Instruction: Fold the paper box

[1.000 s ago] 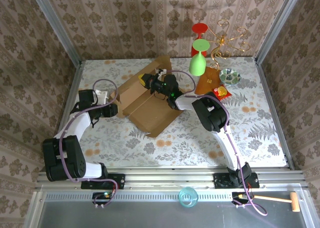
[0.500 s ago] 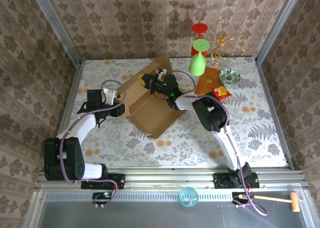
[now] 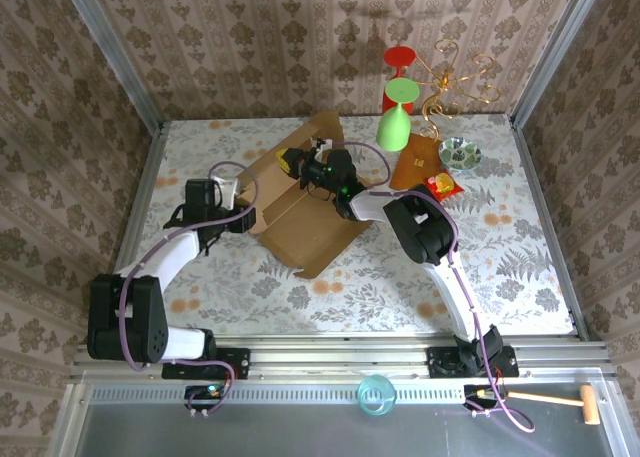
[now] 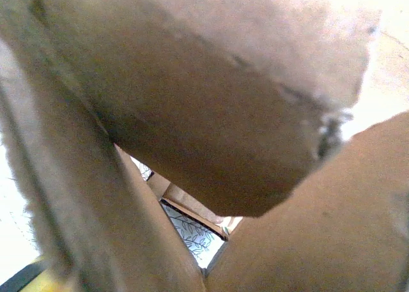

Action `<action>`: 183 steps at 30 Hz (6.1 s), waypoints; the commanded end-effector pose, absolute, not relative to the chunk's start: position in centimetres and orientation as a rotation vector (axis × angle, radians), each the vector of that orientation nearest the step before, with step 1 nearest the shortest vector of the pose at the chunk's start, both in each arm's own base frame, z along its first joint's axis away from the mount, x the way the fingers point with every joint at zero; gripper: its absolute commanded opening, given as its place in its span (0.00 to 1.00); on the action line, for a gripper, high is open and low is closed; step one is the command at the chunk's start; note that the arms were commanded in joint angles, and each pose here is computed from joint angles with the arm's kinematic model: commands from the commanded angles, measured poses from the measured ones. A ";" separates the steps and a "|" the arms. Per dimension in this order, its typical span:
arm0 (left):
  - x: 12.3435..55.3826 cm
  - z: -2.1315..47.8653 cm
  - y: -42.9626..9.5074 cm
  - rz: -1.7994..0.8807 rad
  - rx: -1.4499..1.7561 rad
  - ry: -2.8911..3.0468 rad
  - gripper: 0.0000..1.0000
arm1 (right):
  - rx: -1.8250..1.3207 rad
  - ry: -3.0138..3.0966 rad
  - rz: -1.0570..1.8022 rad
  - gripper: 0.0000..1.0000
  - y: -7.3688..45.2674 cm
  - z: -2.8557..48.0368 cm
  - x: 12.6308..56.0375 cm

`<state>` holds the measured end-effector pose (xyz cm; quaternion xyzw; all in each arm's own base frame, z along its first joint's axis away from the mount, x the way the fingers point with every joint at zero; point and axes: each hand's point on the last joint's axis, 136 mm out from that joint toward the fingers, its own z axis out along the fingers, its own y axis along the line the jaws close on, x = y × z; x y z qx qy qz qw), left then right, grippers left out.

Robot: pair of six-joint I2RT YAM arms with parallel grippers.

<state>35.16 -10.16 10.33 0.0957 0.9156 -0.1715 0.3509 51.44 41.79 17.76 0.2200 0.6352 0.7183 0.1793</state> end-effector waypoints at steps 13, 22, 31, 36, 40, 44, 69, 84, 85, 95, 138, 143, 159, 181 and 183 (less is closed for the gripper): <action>38.2 8.7 -9.0 -0.165 0.002 2.476 0.40 | 0.656 1.832 2.041 0.00 43.0 17.3 51.1; 39.2 8.4 -8.3 0.007 -0.087 2.494 0.27 | 0.671 1.820 2.049 0.00 43.4 17.9 50.9; 39.6 7.9 -8.2 0.130 -0.151 2.504 0.00 | 0.735 1.815 2.032 0.00 43.3 17.8 51.0; 39.5 7.6 -8.5 0.168 -0.148 2.511 0.00 | 0.760 1.812 2.027 0.00 43.4 17.8 50.9; 39.5 7.0 -8.8 0.161 -0.141 2.524 0.06 | 0.763 1.817 2.025 0.00 43.6 18.0 50.8; 39.6 6.2 -9.0 0.156 -0.140 2.547 0.20 | 0.765 1.815 2.023 0.00 43.6 18.1 50.8; 41.1 8.7 -6.1 0.224 -0.152 2.443 0.00 | 0.922 1.856 1.833 0.40 41.2 19.4 50.5; 42.3 13.8 -5.0 0.010 0.150 2.363 0.00 | 0.800 2.005 1.442 0.58 35.9 27.5 47.1; 42.4 14.2 -5.2 0.002 0.166 2.363 0.00 | 0.776 2.029 1.382 0.57 35.2 27.7 47.1; 41.8 14.8 -5.9 -0.072 0.141 2.388 0.00 | 0.636 2.268 0.831 0.52 27.4 25.7 48.1; 41.2 15.4 -6.1 -0.150 0.072 2.398 0.00 | 0.674 2.257 1.070 0.28 29.2 26.6 48.7; 41.1 16.0 -5.5 -0.154 0.049 2.400 0.00 | 0.600 2.200 1.023 0.50 27.9 28.5 48.1; 38.2 20.2 1.9 -0.155 -0.260 2.356 0.00 | 0.323 2.162 0.923 0.57 30.0 27.2 44.1; 37.9 20.5 1.9 -0.168 -0.258 2.400 0.00 | 0.169 2.265 0.844 0.60 34.1 20.9 48.5; 37.9 20.4 1.9 -0.171 -0.257 2.402 0.00 | 0.165 2.255 0.850 0.58 34.2 21.4 48.5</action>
